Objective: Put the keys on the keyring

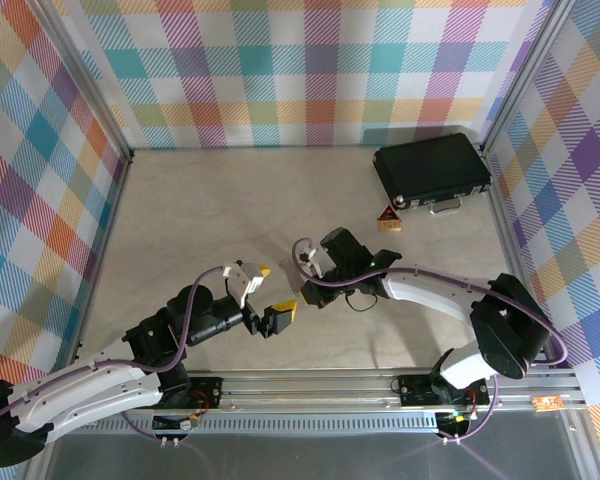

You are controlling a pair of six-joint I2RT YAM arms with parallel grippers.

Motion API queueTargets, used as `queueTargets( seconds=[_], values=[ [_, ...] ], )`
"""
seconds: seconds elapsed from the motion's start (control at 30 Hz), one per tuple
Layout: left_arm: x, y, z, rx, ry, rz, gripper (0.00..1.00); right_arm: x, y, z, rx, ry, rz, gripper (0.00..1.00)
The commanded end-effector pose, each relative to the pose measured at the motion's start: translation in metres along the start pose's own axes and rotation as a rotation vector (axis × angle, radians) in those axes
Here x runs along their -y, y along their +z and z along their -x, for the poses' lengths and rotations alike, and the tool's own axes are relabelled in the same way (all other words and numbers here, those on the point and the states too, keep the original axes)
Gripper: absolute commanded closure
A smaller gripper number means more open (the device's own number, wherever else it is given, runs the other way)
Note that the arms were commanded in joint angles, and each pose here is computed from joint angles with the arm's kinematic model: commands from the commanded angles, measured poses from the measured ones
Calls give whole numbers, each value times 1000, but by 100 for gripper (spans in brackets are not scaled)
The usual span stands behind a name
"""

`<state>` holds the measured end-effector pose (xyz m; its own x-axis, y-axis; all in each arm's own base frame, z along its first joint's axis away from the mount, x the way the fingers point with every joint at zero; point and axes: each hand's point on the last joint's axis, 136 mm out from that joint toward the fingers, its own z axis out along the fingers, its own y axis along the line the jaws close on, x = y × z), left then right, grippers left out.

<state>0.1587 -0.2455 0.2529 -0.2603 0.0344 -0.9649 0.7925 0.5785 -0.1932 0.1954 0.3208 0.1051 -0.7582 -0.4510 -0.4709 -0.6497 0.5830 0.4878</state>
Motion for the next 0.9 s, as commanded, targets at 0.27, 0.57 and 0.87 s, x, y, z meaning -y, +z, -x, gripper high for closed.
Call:
queueTargets(
  seconds=[0.27,0.57,0.87],
  values=[
    [-7,-5,0,37,-14,33,0,-1,19,-26,-23,81,38,100],
    [-9,-6,-4,41,-24,38,0,5,32,-58,-66,144,38,100],
    [-10,-7,-6,42,-25,44,0,11,44,-90,-121,195,34,100]
  ],
)
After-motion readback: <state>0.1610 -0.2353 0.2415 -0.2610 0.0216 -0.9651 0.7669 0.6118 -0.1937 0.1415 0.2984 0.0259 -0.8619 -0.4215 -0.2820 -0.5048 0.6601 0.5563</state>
